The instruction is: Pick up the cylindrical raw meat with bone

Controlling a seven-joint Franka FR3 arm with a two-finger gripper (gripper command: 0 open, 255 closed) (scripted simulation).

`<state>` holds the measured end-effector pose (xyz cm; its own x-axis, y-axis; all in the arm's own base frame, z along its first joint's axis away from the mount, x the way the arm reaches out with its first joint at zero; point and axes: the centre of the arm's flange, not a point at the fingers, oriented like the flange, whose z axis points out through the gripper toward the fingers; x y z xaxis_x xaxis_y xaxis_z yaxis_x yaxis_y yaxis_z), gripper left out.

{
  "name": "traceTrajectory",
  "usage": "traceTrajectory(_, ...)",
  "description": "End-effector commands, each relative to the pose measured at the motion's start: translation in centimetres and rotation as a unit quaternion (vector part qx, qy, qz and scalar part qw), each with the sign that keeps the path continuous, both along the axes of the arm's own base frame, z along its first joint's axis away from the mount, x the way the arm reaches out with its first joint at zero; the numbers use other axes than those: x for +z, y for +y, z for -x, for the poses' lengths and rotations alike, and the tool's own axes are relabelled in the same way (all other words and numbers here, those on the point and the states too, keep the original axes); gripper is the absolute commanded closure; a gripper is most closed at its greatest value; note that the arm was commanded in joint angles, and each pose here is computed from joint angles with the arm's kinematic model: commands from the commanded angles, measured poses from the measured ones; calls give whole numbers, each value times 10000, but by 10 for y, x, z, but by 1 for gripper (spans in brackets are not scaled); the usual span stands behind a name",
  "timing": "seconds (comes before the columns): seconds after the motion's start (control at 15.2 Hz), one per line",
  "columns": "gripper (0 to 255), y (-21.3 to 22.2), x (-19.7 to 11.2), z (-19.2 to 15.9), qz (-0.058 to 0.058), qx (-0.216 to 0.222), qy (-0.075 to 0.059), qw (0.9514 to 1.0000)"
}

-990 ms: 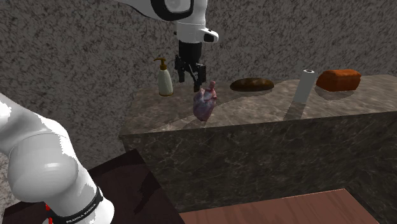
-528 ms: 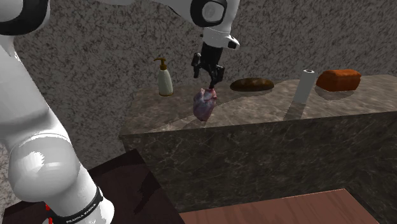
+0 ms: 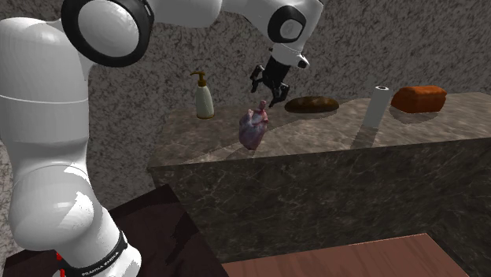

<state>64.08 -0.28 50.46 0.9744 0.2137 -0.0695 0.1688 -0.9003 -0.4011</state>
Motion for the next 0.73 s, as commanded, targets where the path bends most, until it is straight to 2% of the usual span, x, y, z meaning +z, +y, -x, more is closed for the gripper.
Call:
traceTrajectory(0.0, 0, 1, -9, -3, -32, 19, 4, 10000)
traceTrajectory(0.4, 0, 1, -33, -3, -32, 19, 4, 10000)
traceTrajectory(0.46, 255, 1, -33, -3, -32, 19, 4, 10000)
traceTrajectory(0.66, 255, 1, -33, -3, -32, 19, 5, 10000)
